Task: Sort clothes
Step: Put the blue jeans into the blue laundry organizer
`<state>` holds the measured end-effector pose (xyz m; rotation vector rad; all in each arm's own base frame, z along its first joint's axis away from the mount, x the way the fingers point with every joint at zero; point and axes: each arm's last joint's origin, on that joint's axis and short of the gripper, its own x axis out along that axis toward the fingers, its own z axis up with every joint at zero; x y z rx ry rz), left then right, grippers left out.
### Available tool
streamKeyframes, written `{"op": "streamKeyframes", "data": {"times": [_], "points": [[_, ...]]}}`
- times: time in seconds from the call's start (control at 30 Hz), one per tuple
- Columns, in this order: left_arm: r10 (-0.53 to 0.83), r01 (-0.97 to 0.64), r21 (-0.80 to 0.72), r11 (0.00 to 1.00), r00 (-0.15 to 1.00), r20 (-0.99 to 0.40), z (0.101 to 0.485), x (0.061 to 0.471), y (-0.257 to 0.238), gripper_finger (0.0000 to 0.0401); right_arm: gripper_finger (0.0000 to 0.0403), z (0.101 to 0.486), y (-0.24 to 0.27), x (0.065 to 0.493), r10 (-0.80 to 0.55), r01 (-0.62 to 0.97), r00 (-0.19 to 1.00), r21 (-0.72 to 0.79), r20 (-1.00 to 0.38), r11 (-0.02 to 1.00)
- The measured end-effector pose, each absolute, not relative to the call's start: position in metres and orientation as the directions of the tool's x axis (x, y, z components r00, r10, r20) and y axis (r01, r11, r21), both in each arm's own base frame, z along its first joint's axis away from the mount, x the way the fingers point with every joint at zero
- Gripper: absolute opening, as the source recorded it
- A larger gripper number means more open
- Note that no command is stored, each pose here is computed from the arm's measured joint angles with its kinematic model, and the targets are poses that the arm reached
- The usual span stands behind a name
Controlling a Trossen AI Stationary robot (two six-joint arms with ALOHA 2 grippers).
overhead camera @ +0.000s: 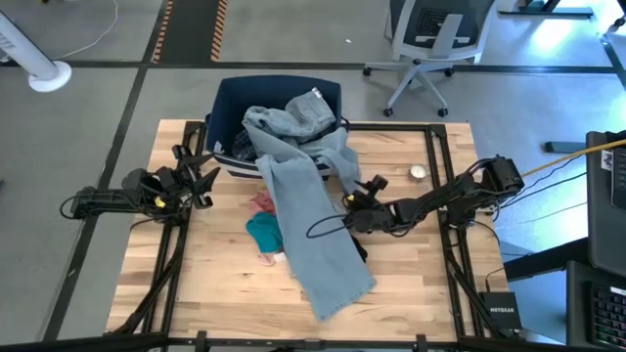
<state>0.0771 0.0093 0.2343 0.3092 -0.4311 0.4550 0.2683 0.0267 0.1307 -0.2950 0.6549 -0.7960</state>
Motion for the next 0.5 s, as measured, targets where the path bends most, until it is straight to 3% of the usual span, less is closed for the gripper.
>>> {"op": "streamKeyframes", "data": {"times": [0.23, 0.5], "points": [[0.355, -0.484, 0.194, 0.853, 0.811, 0.464, 0.234, 0.077, 0.009, 0.018, 0.025, 0.143, 0.021, 0.281, -0.741, 0.557, 0.575, -0.497, -0.347, 0.665], [0.355, -0.484, 0.194, 0.853, 0.812, 0.464, 0.234, 0.077, 0.009, 0.018, 0.025, 0.152, 0.014, 0.284, -0.816, 0.639, 0.522, -0.521, -0.246, 0.566]]}}
